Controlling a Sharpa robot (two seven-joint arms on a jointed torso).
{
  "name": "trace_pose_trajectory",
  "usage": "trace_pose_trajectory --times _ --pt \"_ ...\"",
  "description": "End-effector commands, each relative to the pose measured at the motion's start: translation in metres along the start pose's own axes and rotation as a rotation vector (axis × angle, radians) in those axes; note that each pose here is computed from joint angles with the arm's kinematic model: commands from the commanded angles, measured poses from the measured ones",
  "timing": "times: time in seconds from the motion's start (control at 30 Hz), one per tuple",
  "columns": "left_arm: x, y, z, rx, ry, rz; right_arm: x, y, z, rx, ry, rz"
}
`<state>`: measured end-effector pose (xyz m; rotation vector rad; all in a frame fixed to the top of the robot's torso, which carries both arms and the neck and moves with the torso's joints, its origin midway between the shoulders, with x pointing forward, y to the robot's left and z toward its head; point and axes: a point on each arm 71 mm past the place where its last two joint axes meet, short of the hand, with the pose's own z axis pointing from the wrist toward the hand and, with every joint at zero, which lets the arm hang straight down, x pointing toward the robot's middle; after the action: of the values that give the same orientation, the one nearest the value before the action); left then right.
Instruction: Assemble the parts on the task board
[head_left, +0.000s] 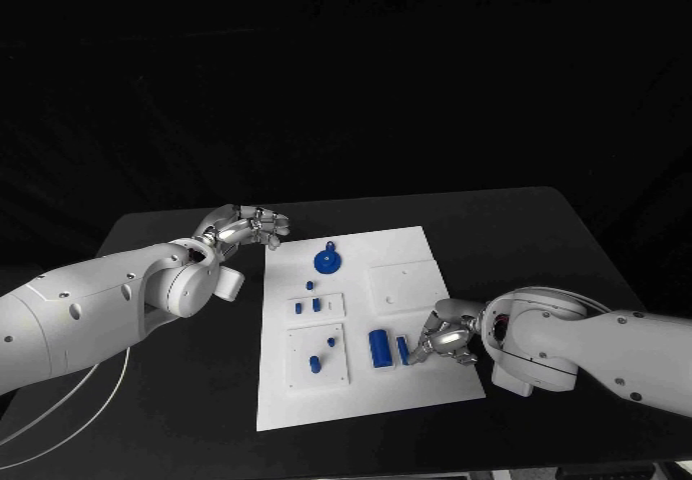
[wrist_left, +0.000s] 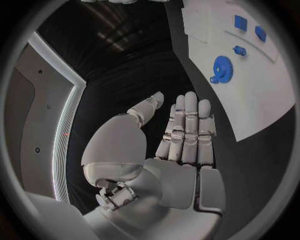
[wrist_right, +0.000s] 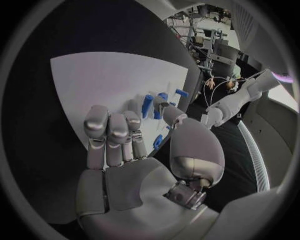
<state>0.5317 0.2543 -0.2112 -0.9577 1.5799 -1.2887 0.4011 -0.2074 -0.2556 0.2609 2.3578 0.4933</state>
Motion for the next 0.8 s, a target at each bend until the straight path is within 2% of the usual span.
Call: trace_pose_trajectory --times 0.03,0.4,0.8 --pt "0.0020 -0.0012 0.0003 0.008 0.014 -0.009 0.0034 0.0016 -0.0004 -0.022 0.039 -0.034" --pt "0.0020 -0.0010 0.0004 0.007 0.013 -0.009 0.0026 0.0032 0.0016 -0.015 0.025 -0.029" --pt "0.0014 -0.0010 0.0002 0.007 0.012 -0.009 0.0033 0.0091 0.0047 -0.018 0.012 -0.079"
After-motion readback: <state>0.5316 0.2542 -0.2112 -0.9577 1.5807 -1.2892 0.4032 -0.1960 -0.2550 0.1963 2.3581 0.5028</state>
